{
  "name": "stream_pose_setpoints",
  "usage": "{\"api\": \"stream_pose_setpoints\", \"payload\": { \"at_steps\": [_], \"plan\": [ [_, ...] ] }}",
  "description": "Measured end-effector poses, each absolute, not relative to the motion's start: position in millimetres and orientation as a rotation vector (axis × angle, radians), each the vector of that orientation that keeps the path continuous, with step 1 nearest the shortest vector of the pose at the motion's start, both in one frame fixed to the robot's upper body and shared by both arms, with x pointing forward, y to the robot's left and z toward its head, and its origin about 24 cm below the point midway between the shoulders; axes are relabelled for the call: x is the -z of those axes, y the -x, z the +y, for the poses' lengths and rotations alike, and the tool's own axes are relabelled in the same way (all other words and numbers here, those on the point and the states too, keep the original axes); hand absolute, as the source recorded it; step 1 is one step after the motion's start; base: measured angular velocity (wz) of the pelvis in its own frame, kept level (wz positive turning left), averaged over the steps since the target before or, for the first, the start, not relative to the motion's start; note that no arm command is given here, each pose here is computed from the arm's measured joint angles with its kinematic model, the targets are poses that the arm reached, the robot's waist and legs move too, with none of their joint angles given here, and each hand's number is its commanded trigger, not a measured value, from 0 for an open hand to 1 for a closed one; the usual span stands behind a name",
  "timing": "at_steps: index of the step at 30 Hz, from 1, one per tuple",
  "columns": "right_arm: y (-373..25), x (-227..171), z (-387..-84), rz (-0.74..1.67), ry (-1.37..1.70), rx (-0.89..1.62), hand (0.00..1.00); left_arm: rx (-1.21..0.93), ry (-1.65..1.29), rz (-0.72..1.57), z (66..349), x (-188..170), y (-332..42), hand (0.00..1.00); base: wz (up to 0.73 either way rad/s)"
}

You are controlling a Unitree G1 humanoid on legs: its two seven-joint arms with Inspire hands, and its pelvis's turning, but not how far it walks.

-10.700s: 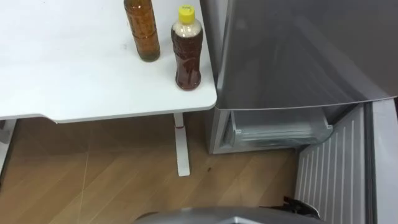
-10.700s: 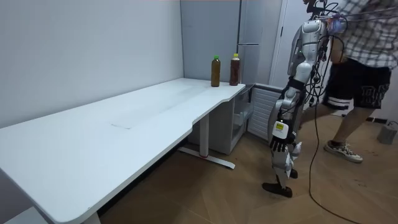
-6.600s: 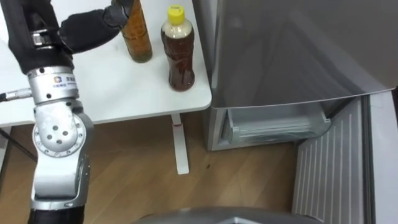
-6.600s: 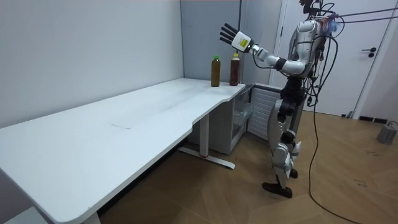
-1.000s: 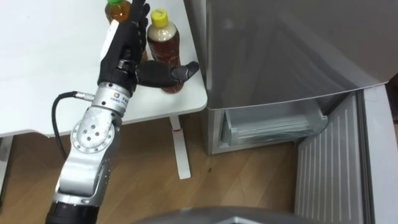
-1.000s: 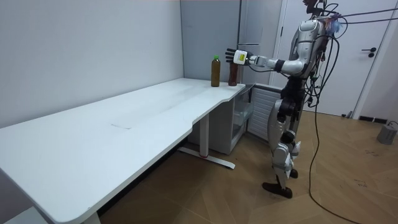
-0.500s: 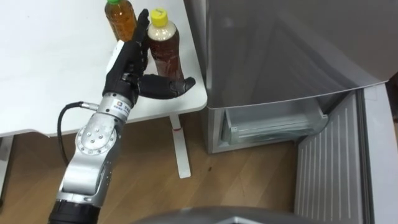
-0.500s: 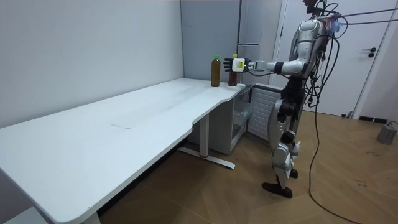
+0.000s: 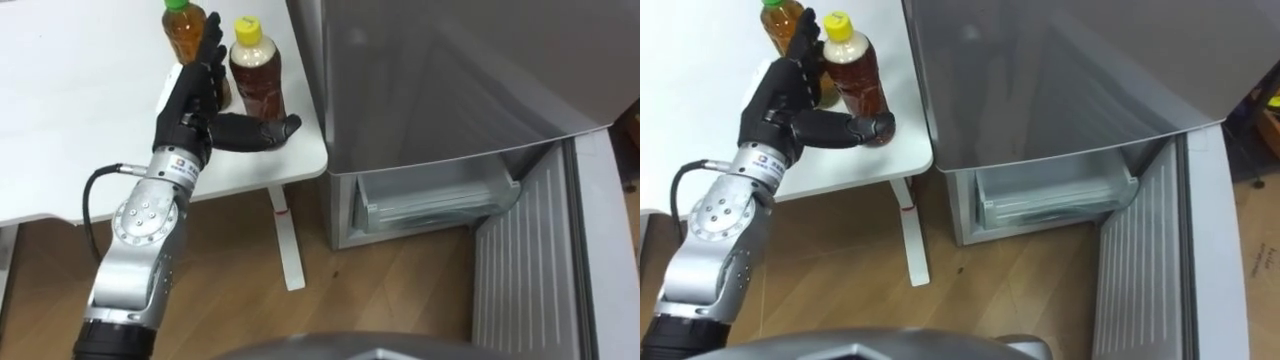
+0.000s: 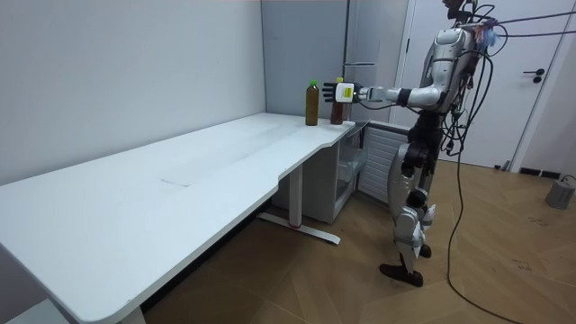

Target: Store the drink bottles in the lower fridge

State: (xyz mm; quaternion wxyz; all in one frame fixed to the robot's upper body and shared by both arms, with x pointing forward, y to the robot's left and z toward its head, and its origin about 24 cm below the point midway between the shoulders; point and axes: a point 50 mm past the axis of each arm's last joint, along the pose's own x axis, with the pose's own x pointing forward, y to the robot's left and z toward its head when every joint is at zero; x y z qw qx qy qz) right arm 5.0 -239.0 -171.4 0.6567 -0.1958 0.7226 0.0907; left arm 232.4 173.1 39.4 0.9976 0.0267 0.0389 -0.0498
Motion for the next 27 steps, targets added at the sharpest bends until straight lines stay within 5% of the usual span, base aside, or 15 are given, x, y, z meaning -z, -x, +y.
{"api": "stream_pose_setpoints", "payload": {
  "at_steps": [27],
  "plan": [
    [-2,171,-235,1.644,0.426,-0.291,0.00,-0.023,0.059,0.029,189,-54,-263,0.00,-0.03]
  ]
}}
